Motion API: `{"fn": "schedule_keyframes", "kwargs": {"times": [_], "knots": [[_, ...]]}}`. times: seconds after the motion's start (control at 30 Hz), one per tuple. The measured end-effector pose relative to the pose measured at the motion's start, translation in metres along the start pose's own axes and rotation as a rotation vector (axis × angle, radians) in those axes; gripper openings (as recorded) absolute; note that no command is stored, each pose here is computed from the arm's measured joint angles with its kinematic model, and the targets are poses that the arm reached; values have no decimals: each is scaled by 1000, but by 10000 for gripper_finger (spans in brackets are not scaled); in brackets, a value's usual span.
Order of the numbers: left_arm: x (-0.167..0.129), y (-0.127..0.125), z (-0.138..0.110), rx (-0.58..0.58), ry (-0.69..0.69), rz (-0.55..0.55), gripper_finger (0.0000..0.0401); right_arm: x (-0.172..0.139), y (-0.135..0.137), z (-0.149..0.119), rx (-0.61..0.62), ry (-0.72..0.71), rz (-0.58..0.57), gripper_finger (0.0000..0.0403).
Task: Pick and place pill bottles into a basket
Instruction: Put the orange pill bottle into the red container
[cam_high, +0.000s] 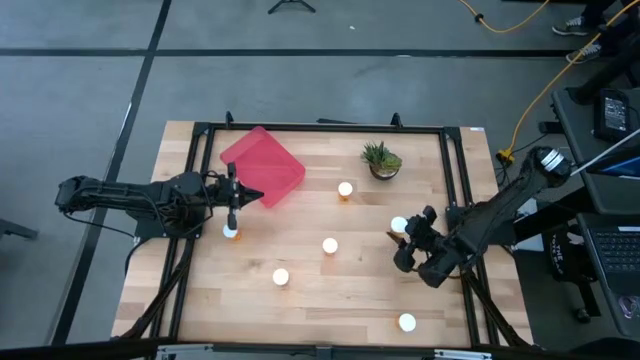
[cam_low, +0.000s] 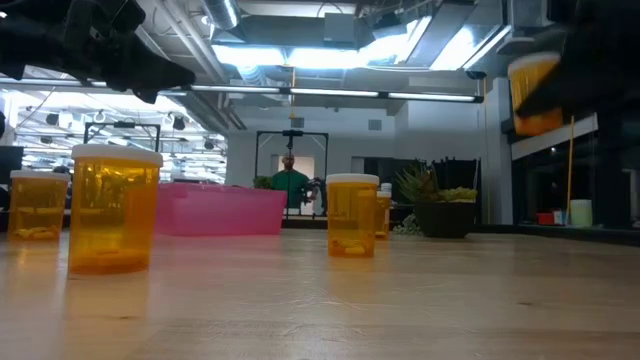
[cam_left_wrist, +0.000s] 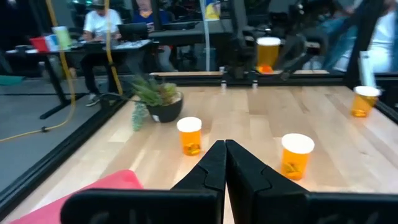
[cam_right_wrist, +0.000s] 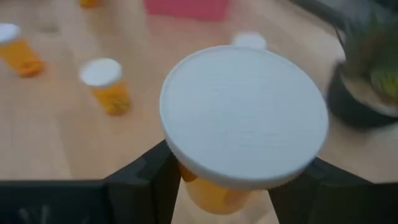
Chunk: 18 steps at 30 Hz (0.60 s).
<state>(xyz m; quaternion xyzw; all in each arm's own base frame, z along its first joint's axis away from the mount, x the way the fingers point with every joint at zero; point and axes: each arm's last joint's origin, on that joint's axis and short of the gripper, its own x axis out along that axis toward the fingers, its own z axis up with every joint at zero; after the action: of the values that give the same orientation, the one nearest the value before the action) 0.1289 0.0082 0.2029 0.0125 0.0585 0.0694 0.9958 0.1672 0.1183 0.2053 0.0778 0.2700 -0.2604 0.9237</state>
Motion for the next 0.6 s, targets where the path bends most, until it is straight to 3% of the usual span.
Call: {"fn": "schedule_keyframes", "kwargs": {"times": [0.3, 0.6], "knots": [[0, -2, 0, 0, -2, -63, 2, -14, 4, 22, -151, -23, 228, 197], [0, -2, 3, -45, -35, -63, 2, -5, 2, 48, -297, -55, 416, 197]]}}
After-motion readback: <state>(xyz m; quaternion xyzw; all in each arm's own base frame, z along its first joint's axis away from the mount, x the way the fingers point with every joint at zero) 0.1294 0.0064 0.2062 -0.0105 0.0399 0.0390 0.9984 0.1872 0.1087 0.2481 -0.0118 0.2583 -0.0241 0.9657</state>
